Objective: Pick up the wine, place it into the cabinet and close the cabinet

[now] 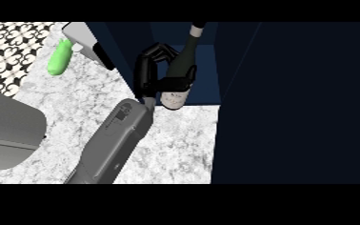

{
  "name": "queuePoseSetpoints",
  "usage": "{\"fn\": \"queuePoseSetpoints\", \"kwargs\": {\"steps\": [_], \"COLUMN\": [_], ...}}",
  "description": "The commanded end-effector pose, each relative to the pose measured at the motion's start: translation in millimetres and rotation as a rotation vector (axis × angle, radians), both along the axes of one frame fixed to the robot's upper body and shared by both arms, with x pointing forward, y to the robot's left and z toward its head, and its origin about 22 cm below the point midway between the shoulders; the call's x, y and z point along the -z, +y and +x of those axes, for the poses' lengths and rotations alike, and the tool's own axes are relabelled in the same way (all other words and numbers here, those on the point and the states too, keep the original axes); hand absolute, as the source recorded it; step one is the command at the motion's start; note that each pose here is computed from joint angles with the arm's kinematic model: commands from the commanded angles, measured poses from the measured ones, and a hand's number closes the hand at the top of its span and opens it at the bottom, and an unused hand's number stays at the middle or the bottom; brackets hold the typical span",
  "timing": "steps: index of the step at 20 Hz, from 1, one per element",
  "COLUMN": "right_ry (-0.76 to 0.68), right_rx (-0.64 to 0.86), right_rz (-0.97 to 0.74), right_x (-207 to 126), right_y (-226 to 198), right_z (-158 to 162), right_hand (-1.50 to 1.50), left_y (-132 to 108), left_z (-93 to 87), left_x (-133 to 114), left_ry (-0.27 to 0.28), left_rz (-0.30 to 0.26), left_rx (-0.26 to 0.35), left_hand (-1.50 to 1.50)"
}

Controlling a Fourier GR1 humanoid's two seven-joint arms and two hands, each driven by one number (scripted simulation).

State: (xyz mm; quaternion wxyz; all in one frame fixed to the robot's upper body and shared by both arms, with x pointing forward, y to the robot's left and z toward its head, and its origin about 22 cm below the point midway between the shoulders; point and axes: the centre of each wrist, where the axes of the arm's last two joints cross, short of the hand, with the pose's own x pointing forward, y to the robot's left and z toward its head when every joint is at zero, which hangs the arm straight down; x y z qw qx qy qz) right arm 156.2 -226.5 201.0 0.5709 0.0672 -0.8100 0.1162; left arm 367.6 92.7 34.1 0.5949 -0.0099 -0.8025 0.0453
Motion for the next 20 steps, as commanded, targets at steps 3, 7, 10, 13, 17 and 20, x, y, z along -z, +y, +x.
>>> {"fn": "queuePoseSetpoints", "kwargs": {"steps": [3,7,10,13,17,20], "right_ry": [-0.032,-0.004,-0.019,-0.033,-0.015,-0.008], "right_rx": [-0.050,-0.065,-0.084,-0.078,-0.093,-0.088], "right_rz": [0.060,0.045,0.033,0.057,0.052,0.039], "right_x": [-5,-11,-7,-9,-16,-6], "right_y": [-5,-2,-2,12,12,-3], "right_z": [-21,-37,-13,-12,-17,-9], "right_hand": [-1.50,-1.50,-1.50,-1.50,-1.50,-1.50], "left_y": [9,5,-8,1,-1,-4], "left_z": [19.3,28.0,41.4,43.4,51.0,57.3], "left_x": [17,-3,-15,-1,-4,-14], "left_ry": [0.040,0.026,0.031,-0.040,-0.058,-0.072], "left_rz": [0.041,0.035,0.059,0.097,0.114,0.114], "left_rx": [-0.025,-0.030,-0.047,-0.096,-0.134,-0.146], "left_hand": [1.50,1.50,1.50,1.50,1.50,1.50]}}
